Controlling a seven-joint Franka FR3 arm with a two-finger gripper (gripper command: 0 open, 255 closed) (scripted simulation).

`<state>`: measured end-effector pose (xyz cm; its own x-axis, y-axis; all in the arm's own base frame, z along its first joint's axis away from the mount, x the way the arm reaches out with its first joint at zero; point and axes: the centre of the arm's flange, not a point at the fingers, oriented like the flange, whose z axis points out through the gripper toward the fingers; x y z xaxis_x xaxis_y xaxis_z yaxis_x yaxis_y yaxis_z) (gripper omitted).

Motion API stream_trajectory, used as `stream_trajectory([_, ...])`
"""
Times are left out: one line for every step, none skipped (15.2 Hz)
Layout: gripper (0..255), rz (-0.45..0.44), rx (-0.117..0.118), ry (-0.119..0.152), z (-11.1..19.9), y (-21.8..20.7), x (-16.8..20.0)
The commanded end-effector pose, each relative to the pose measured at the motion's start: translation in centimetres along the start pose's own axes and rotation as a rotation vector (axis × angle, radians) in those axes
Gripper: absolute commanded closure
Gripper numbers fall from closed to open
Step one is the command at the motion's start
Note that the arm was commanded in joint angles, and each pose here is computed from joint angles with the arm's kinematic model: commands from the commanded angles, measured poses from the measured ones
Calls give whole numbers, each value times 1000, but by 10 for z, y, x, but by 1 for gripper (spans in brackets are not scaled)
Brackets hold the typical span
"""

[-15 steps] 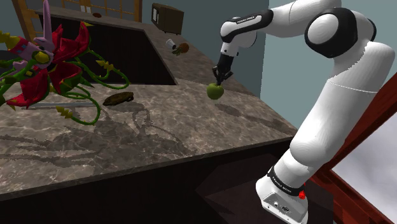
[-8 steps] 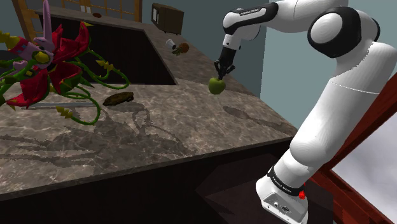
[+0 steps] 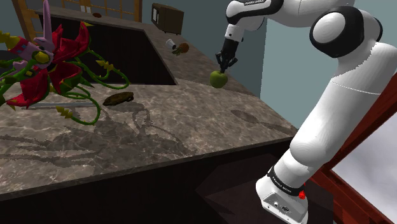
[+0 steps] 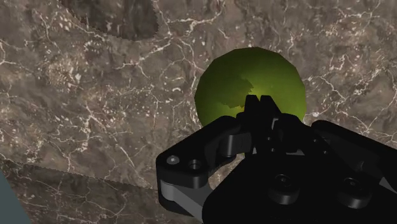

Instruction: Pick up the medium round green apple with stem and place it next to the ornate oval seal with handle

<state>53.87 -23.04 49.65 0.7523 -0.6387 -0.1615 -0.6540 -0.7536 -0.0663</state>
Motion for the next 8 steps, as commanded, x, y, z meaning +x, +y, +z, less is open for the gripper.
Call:
stream_trajectory([255,0,0,0,-11,0,-2])
stream_trajectory([255,0,0,0,-16,0,-3])
stream_trajectory([255,0,0,0,-21,-1,-4])
stream_trajectory([255,0,0,0,-27,-1,-4])
stream_trajectory([255,0,0,0,-32,-1,-5])
stream_trajectory([255,0,0,0,-37,-2,-6])
stream_trajectory([255,0,0,0,-42,-2,-7])
stream_trajectory([255,0,0,0,-47,-2,-8])
